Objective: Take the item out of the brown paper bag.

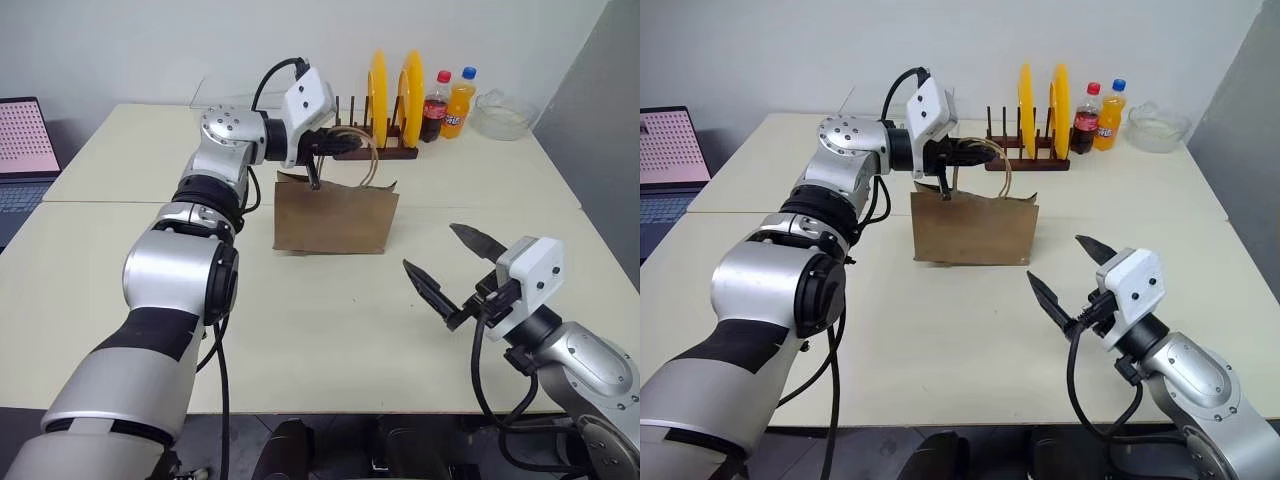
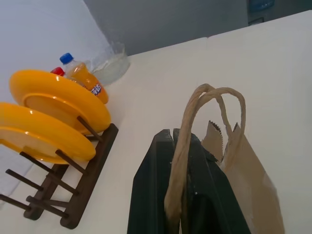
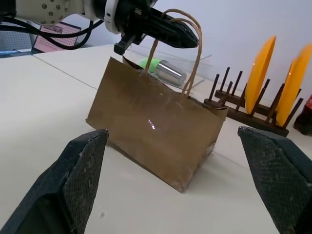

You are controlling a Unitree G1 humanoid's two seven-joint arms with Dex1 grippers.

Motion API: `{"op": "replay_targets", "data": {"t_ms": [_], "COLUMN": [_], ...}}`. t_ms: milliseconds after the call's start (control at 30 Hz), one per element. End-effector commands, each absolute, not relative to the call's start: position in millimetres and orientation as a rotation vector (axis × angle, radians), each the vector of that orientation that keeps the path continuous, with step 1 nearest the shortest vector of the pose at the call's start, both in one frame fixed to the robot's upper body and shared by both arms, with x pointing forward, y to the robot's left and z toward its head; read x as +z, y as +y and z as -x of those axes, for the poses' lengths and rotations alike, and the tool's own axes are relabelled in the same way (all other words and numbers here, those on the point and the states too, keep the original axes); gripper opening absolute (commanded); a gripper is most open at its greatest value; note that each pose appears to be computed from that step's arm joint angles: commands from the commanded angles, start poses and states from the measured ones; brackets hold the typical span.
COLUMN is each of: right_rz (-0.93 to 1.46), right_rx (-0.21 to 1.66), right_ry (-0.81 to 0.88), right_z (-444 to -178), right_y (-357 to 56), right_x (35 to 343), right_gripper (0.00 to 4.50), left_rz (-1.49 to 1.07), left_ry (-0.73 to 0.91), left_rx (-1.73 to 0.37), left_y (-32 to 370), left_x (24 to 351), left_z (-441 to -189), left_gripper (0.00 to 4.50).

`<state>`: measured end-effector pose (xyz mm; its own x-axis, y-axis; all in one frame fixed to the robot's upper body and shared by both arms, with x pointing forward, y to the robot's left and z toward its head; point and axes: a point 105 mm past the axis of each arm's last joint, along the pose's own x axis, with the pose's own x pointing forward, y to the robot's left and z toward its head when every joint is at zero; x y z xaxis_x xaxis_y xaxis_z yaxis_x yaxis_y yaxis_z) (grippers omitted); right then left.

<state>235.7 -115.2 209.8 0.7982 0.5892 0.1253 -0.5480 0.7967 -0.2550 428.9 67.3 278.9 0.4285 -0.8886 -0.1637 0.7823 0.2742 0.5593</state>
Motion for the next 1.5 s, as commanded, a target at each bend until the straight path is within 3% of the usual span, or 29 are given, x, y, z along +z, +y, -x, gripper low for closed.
{"op": "replay_targets", "data": {"t_ms": [33, 167, 533, 933, 1167, 1300, 1500], "right_rz": [0.238, 0.236, 0.232, 0.242, 0.252, 0.290, 0.262], "right_rx": [0.638, 0.646, 0.697, 0.737, 0.762, 0.776, 0.902], "right_ry": [-0.283, -0.285, -0.280, -0.288, -0.295, -0.320, -0.347], "right_z": [-230, -231, -232, -237, -243, -258, -285], "right_y": [-109, -108, -102, -98, -98, -97, -86], "right_x": [225, 225, 223, 223, 226, 235, 252], "right_gripper": [4.50, 4.50, 4.50, 4.50, 4.50, 4.50, 4.50], "left_rz": [-0.660, -0.667, -0.700, -0.558, -0.426, -0.345, -0.232], "left_ry": [-0.255, -0.235, -0.217, -0.223, -0.251, -0.253, -0.206], "left_rx": [-1.112, -1.121, -1.105, -1.050, -0.902, -0.854, -0.735], "left_y": [70, 73, 96, 146, 198, 213, 205], "left_x": [293, 291, 288, 284, 288, 272, 233], "left_z": [-427, -427, -426, -420, -410, -385, -323], "left_gripper": [0.03, 0.90, 4.46, 4.46, 4.46, 4.46, 4.46]}}
